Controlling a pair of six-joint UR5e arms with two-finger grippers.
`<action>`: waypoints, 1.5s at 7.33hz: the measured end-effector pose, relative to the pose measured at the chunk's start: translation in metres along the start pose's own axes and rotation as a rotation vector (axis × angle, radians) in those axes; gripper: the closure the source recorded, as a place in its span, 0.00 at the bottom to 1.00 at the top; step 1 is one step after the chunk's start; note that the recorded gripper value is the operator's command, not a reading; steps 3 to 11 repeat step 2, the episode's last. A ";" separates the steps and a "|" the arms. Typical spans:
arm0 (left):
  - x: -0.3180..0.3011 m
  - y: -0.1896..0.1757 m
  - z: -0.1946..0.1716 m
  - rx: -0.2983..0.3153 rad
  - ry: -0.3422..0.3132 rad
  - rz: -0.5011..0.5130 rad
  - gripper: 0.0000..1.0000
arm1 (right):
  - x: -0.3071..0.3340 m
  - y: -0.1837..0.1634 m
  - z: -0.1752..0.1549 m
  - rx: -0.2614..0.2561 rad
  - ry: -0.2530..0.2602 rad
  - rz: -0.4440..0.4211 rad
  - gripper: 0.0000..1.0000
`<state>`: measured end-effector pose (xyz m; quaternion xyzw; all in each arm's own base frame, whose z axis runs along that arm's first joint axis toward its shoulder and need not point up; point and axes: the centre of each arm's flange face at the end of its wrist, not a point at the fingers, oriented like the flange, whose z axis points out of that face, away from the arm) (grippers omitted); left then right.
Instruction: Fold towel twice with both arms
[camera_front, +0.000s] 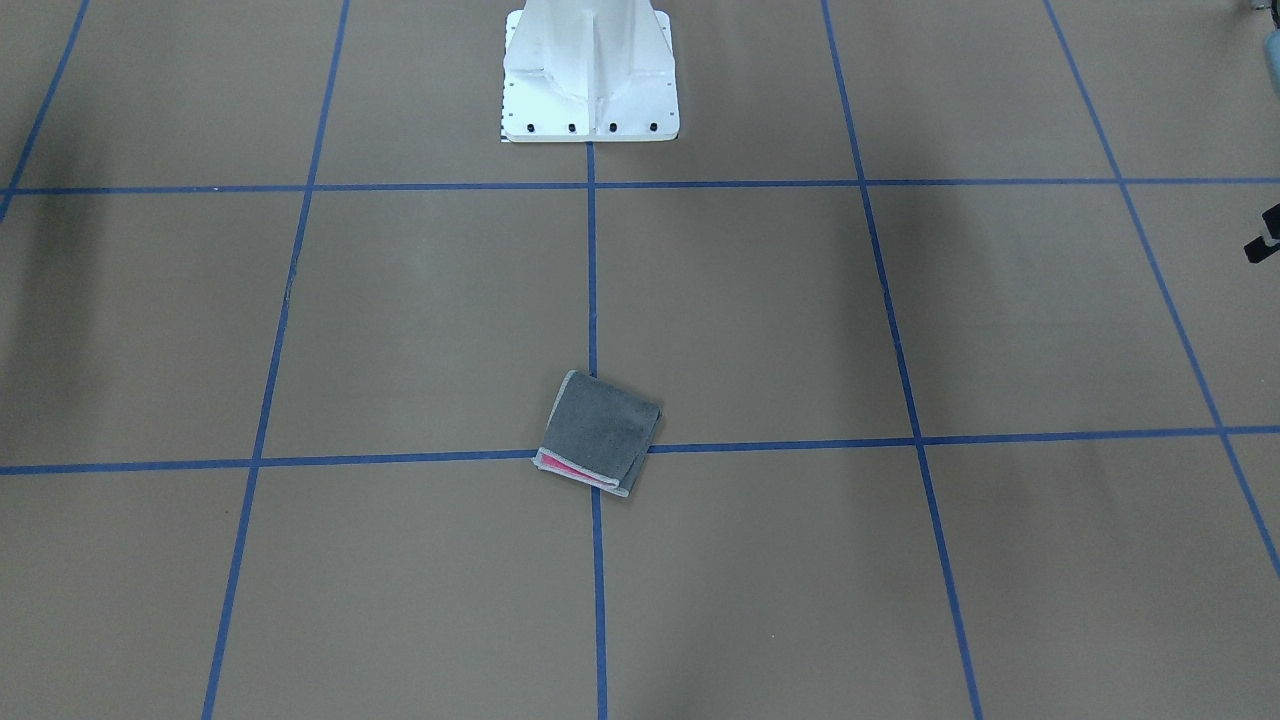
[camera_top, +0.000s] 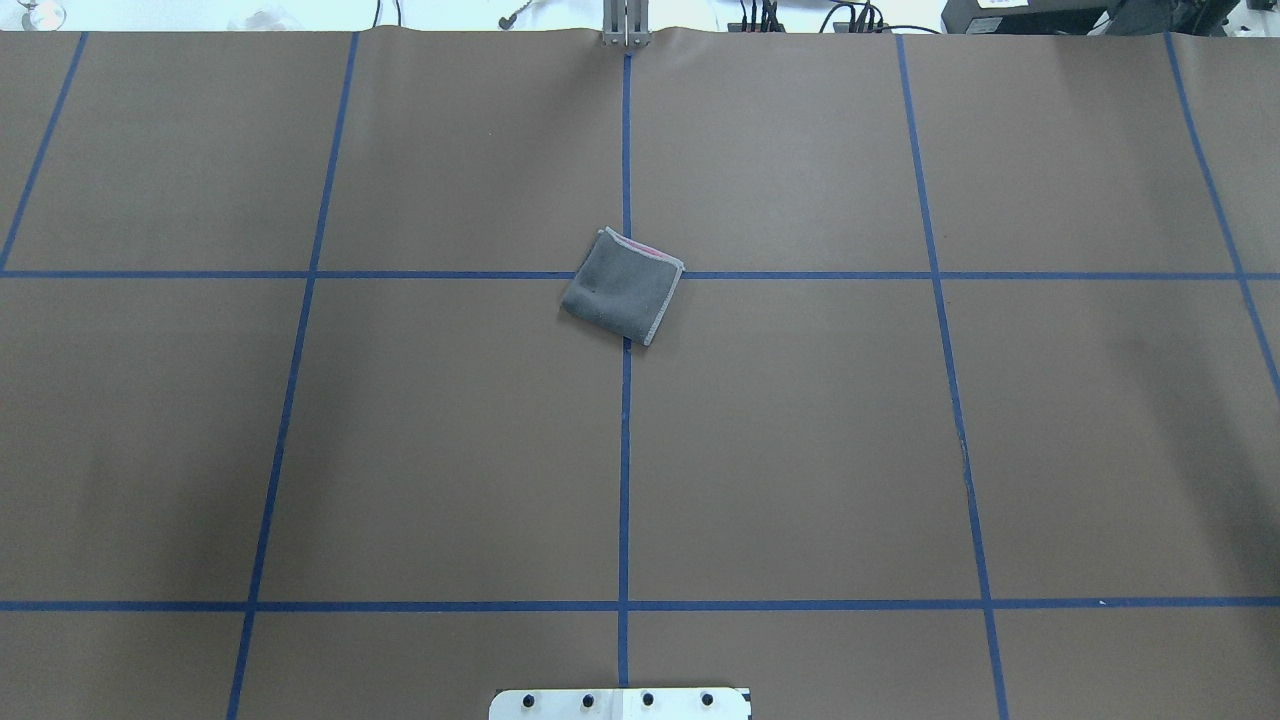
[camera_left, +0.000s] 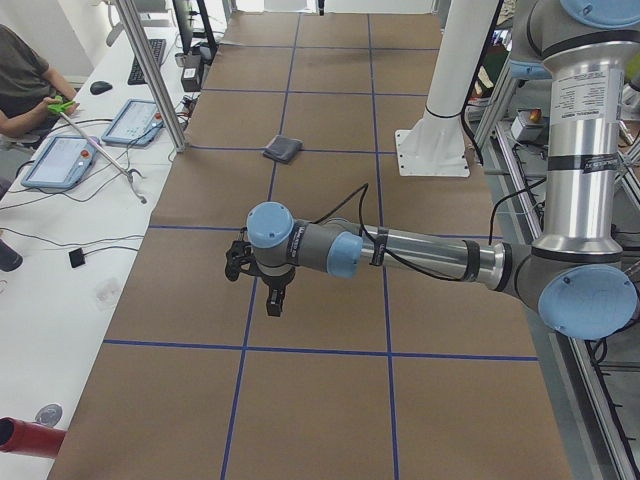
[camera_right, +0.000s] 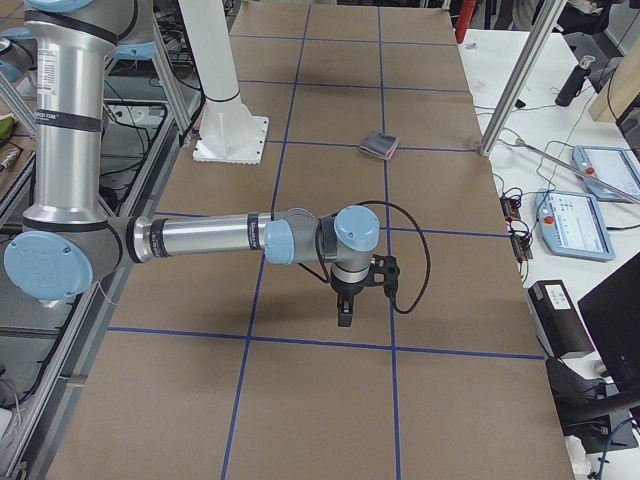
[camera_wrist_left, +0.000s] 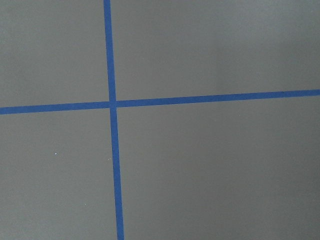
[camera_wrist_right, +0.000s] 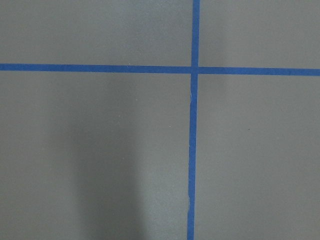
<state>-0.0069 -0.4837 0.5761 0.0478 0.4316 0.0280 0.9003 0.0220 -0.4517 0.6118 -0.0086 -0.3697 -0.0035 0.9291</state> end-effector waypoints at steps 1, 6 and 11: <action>0.001 0.000 0.000 0.000 0.001 0.002 0.00 | -0.001 -0.003 -0.001 0.002 0.000 -0.003 0.00; 0.002 0.000 -0.001 0.000 0.002 0.002 0.00 | -0.003 -0.006 -0.002 0.006 0.000 -0.006 0.00; 0.002 0.000 -0.001 0.000 0.002 0.002 0.00 | -0.003 -0.006 -0.002 0.006 0.000 -0.006 0.00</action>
